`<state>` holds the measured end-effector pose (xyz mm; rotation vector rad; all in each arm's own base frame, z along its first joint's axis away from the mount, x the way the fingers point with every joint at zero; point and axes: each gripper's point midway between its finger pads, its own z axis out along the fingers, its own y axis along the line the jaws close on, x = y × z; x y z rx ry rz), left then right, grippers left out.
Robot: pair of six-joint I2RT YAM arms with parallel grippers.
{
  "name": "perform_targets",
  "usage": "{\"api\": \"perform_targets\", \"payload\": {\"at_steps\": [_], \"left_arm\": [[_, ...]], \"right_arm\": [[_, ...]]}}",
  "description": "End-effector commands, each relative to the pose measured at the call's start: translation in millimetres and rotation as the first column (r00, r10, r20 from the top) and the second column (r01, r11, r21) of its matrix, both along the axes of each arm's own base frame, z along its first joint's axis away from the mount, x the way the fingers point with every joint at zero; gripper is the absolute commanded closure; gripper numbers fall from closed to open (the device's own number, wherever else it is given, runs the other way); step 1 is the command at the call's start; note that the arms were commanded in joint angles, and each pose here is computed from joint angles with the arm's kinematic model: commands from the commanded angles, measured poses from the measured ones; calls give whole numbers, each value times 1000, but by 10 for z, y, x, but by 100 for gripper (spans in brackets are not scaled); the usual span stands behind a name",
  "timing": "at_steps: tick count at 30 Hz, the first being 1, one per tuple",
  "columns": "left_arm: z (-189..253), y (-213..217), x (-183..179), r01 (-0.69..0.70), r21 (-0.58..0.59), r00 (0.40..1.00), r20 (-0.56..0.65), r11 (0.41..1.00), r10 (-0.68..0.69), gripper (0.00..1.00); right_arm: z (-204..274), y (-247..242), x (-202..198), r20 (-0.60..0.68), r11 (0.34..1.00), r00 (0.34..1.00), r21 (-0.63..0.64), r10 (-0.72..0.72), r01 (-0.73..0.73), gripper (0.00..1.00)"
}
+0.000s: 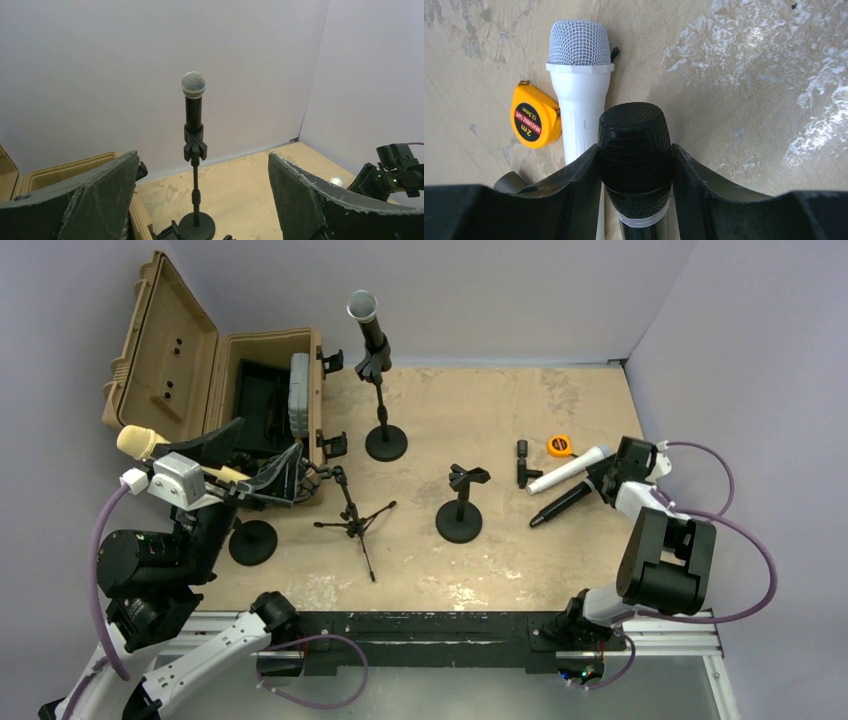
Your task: Remove the microphone from the stand
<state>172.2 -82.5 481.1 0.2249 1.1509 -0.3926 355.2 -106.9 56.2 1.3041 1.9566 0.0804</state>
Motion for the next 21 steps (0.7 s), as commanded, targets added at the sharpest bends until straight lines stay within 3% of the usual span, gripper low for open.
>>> {"api": "perform_targets", "payload": {"at_steps": [1, 12, 15, 16, 17, 21], "left_arm": [[29, -41, 14, 14, -14, 1000, 5, 1000, -14, 2], [24, -64, 21, 20, -11, 1000, 2, 1000, -20, 3], [28, -62, 15, 23, -12, 1000, 3, 1000, -22, 3], [29, -61, 10, 24, -13, 1000, 4, 1000, -24, 3], [32, -61, 9, 24, -15, 1000, 4, 1000, -24, 3], [30, -72, 4, 31, -16, 1000, 3, 999, -31, 2]], "right_arm": [[163, -14, 172, 107, 1000, 994, -4, 2, -2, 78], [191, 8, 183, 127, 999, 991, -23, 35, -33, 49], [234, -28, 162, 121, 999, 992, -47, 31, -26, 30], [248, -41, 148, 120, 998, 992, -54, 30, -23, 16], [273, -39, 141, 125, 998, 992, -58, 32, -25, 10], [427, -50, 102, 148, 996, 989, -83, 29, -17, 8]]}}
